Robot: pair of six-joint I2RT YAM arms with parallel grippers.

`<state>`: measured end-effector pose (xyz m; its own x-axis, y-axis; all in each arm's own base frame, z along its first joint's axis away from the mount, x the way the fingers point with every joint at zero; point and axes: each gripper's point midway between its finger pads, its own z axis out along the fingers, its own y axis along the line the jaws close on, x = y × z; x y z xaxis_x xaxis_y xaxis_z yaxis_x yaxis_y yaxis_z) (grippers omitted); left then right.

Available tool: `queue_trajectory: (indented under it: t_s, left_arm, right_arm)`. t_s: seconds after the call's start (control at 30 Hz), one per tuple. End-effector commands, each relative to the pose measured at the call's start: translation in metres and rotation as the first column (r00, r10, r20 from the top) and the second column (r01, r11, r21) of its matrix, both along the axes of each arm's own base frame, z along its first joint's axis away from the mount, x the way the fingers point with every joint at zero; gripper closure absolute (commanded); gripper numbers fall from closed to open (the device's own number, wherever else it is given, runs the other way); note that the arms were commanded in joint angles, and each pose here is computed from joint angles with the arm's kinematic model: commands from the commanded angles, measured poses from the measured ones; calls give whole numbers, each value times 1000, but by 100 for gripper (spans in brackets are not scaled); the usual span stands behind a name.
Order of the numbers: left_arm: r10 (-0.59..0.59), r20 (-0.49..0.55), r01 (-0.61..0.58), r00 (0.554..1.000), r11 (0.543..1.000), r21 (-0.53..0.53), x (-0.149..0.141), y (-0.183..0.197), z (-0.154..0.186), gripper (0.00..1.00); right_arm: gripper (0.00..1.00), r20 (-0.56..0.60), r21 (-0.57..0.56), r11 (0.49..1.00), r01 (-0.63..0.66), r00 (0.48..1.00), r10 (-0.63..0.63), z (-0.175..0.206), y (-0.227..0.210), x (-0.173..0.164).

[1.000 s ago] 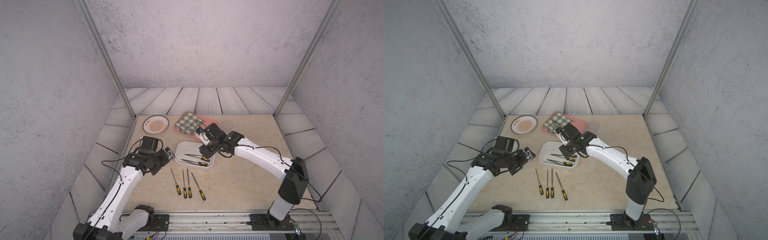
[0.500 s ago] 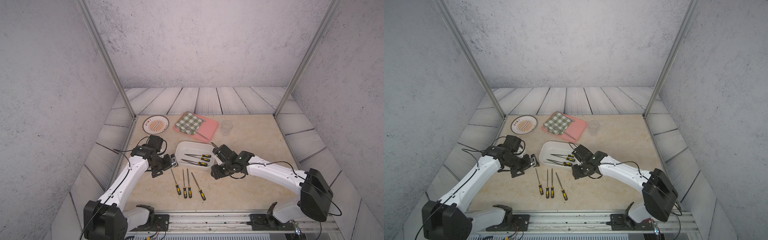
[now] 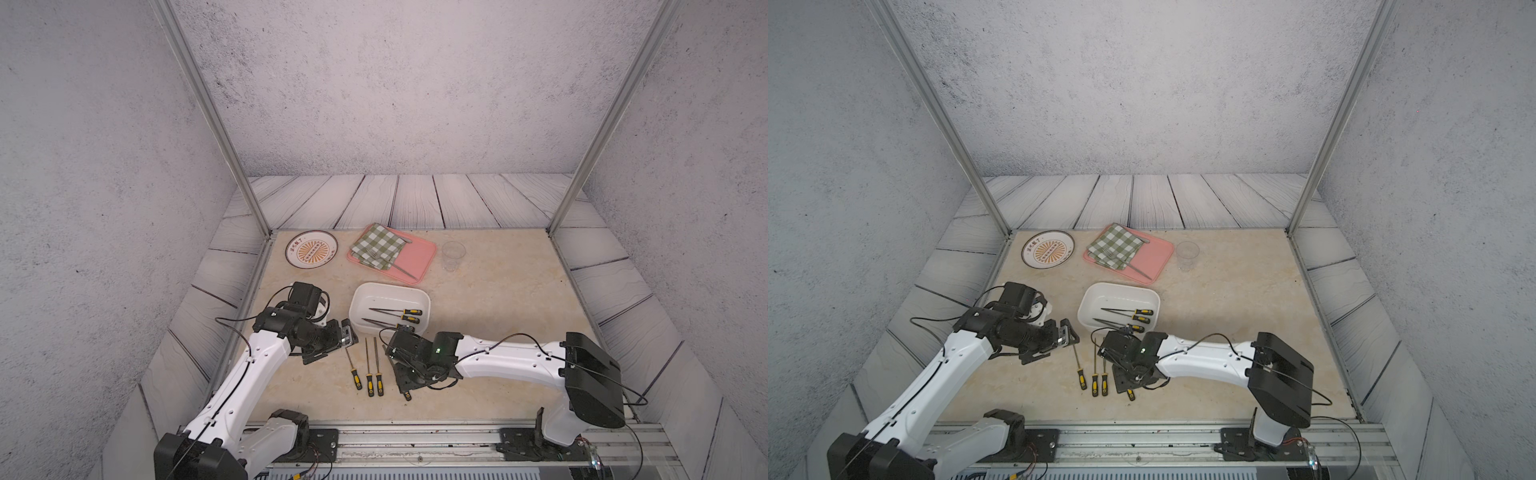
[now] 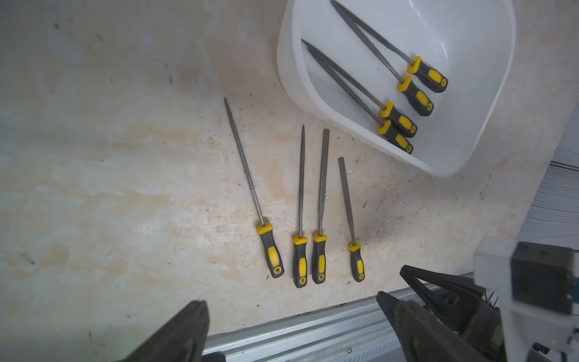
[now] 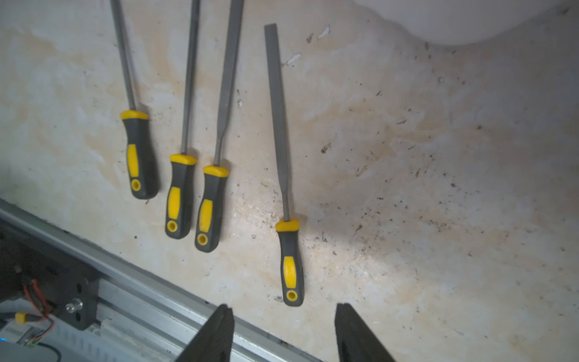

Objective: Put the file tool into the storage box
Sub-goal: Pick up the file tool from the center of the board.

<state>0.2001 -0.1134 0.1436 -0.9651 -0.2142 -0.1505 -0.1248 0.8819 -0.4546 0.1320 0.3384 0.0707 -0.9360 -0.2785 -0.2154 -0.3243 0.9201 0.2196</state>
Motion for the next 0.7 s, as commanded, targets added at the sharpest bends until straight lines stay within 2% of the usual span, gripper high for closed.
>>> queue_trajectory:
  t_s: [0.0,0.2,0.37,0.67]
  left_arm:
    - [-27,54,27,998,1000,1,0,0,7,1]
    - [-44,87,44,995,999,3,-6,1,18,0]
    - [-51,98,52,994,999,-6,-4,-1,18,1]
    - [-71,76,72,995,997,-17,-5,-4,15,1]
  right_arm:
    - [43,38,-27,998,61,997,-60,1,2,9]
    - [42,40,-124,992,22,999,-17,-12,-2,5]
    - [42,37,-132,991,-2,999,7,-18,12,-2]
    - [44,59,-138,990,31,998,-23,-43,12,-1]
